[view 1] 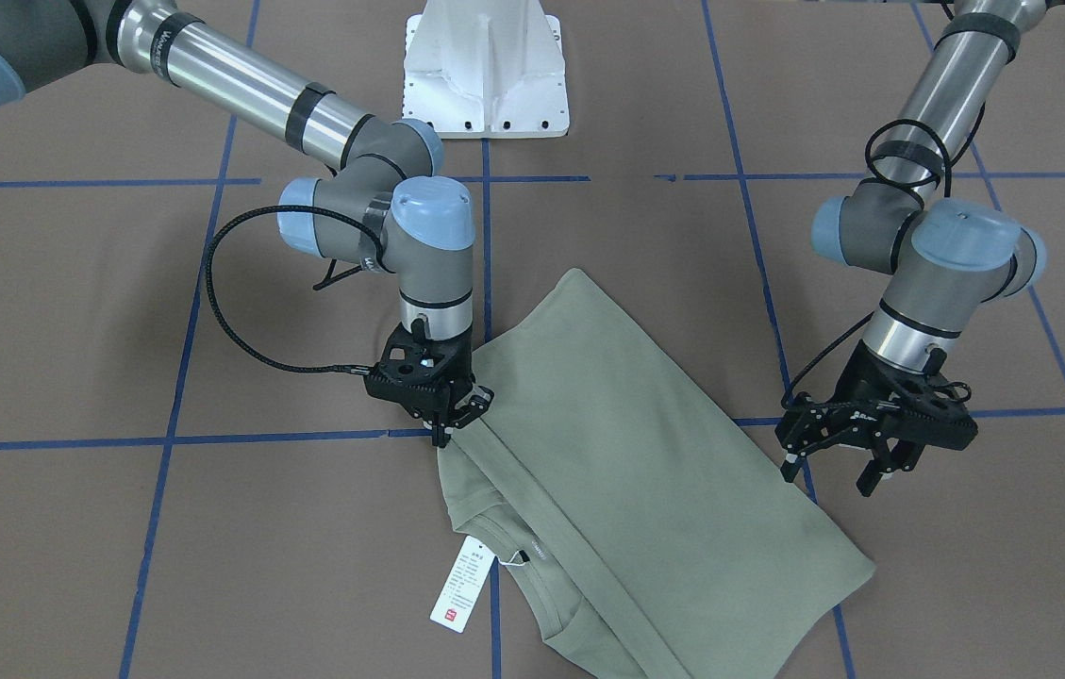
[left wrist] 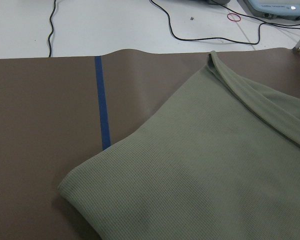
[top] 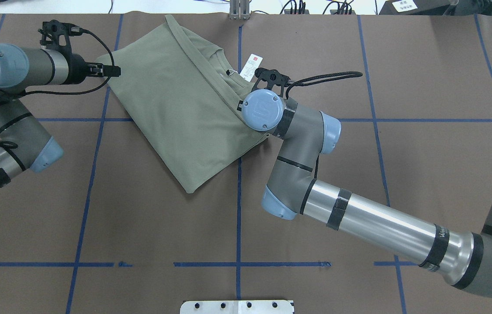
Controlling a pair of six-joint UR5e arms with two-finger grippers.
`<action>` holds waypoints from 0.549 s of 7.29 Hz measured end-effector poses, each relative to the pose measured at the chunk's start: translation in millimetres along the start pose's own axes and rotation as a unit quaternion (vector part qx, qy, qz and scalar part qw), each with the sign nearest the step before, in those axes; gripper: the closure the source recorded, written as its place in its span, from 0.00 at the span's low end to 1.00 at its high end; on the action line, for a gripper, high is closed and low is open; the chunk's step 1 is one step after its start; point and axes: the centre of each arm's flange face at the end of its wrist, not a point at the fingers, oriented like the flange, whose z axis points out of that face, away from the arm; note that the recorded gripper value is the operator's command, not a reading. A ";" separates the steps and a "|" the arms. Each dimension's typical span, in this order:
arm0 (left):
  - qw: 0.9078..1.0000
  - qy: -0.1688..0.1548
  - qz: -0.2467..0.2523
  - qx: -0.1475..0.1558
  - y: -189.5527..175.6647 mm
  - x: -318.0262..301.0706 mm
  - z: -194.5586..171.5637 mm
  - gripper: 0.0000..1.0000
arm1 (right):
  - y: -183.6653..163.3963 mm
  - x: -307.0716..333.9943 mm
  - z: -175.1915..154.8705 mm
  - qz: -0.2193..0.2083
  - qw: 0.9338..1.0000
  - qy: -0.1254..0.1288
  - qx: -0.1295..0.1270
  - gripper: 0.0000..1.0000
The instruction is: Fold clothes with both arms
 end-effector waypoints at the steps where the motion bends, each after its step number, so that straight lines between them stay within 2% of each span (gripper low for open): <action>1: 1.000 0.000 0.000 0.000 0.2 0.5 0.0 0.00 | -0.1 0.5 -3.4 -0.002 1.000 -0.003 -0.001 1.00; 3: 1.000 0.001 0.000 -0.001 2.0 1.7 1.0 0.00 | 7.4 27.3 -20.5 -0.010 1.000 -0.020 -0.005 1.00; 4: 1.000 0.001 0.001 -0.002 2.8 2.2 1.4 0.00 | 27.7 56.1 -32.3 -0.019 0.999 -0.029 -0.006 1.00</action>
